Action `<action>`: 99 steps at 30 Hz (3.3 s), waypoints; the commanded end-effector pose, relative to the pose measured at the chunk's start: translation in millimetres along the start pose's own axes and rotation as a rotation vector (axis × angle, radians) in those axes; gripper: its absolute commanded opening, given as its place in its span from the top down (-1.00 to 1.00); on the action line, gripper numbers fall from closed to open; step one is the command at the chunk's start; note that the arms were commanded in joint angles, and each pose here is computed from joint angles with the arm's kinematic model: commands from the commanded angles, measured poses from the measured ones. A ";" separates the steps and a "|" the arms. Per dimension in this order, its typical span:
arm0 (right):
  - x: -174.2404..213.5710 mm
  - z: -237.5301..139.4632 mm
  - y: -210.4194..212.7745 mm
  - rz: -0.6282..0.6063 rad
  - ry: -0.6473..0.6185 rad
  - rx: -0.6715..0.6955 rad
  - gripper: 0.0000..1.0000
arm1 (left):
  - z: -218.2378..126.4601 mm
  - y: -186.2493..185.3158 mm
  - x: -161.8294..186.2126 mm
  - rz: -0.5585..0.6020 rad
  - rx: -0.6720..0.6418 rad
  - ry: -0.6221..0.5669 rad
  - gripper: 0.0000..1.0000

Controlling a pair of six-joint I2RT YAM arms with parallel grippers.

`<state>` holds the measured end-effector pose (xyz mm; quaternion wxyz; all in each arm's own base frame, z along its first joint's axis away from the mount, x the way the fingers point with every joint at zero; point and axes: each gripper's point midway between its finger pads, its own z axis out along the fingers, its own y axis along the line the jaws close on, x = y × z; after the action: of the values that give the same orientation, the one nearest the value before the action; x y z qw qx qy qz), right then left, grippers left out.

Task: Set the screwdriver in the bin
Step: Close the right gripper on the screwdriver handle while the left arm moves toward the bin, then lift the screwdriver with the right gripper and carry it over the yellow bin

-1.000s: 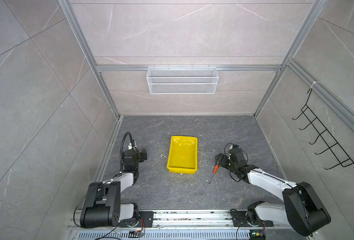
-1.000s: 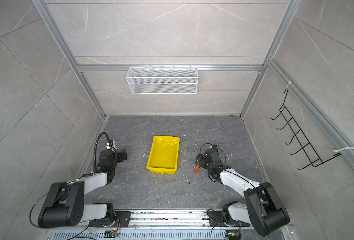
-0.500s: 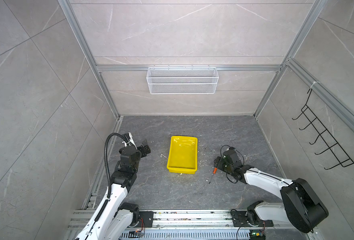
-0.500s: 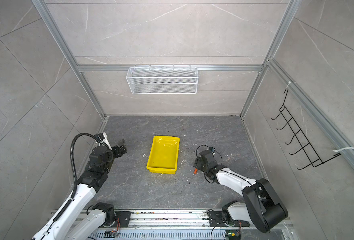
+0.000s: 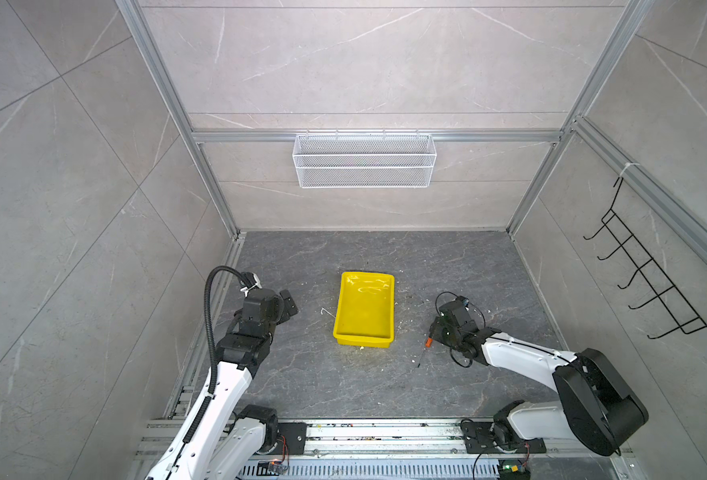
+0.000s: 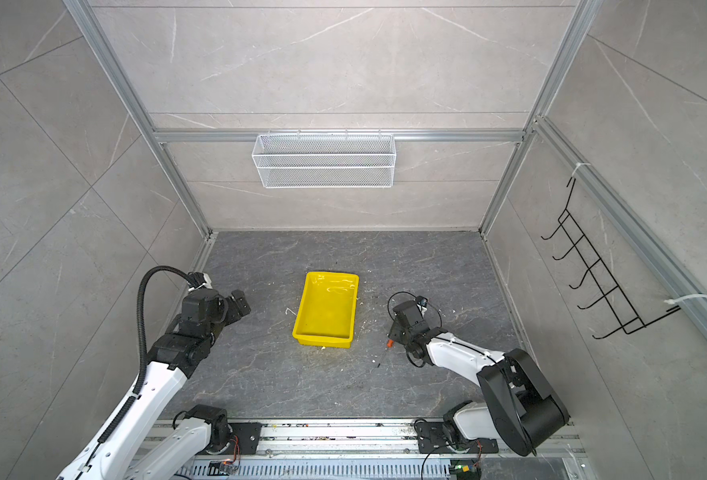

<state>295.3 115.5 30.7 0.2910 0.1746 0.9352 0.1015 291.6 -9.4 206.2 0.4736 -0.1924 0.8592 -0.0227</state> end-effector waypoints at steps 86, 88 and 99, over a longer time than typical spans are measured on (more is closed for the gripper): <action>-20.5 58.4 277.3 -0.133 0.238 -0.179 0.77 | 84.4 -58.9 72.0 0.009 -0.153 -0.161 -0.88; -16.5 66.1 272.7 -0.131 0.247 -0.152 0.76 | 83.9 -57.8 71.5 0.006 -0.159 -0.164 -0.88; -12.9 73.8 271.5 -0.136 0.268 -0.127 0.53 | 92.4 -62.6 86.8 -0.011 -0.155 -0.093 -0.89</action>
<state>416.8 364.2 48.9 0.1816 0.0755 0.9668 0.1631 338.7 -78.8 94.5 0.4959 -0.2227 0.8372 0.0605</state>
